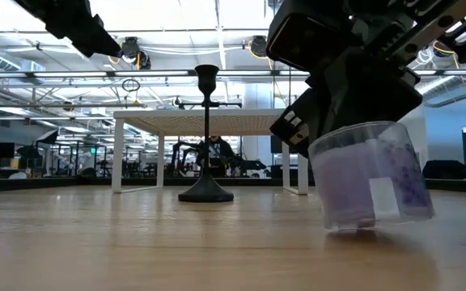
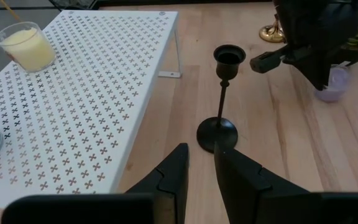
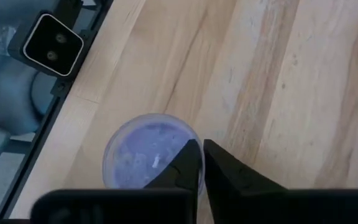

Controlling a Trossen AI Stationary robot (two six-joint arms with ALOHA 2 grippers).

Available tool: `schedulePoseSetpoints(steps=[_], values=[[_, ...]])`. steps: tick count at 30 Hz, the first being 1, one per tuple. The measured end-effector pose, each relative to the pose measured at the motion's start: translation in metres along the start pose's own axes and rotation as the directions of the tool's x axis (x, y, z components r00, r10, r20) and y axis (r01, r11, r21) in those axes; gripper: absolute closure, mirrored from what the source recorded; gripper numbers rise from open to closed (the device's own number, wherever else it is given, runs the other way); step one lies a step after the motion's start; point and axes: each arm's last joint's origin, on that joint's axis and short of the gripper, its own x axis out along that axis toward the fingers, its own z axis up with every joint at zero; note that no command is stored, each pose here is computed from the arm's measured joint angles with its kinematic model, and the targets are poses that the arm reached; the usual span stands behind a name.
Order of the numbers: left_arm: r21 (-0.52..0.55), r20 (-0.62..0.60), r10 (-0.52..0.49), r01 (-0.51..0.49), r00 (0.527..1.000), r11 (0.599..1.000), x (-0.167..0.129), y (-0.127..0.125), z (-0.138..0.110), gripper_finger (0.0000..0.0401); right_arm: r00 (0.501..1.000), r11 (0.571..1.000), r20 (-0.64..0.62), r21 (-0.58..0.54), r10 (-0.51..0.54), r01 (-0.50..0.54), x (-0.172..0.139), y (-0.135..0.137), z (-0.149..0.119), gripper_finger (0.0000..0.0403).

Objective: Pick & Place candle stick holders
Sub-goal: Put the violet scented candle on the shelf

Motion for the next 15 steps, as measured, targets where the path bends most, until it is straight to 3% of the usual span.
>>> schedulePoseSetpoints(steps=[9, 15], values=[[-0.001, 0.000, 0.000, 0.000, 1.000, 1.000, 0.000, 0.000, 0.000, 0.0316, 1.000, 1.000, -0.014, -0.005, 0.018, -0.018, -0.012, 0.000, 0.002, 0.0398], [0.000, 0.000, 0.000, 0.000, 1.000, 1.000, 0.000, 0.000, 0.000, 0.0316, 0.996, 0.997, 0.051, 0.008, -0.075, 0.075, -0.064, 0.002, 0.019, 0.0400]])
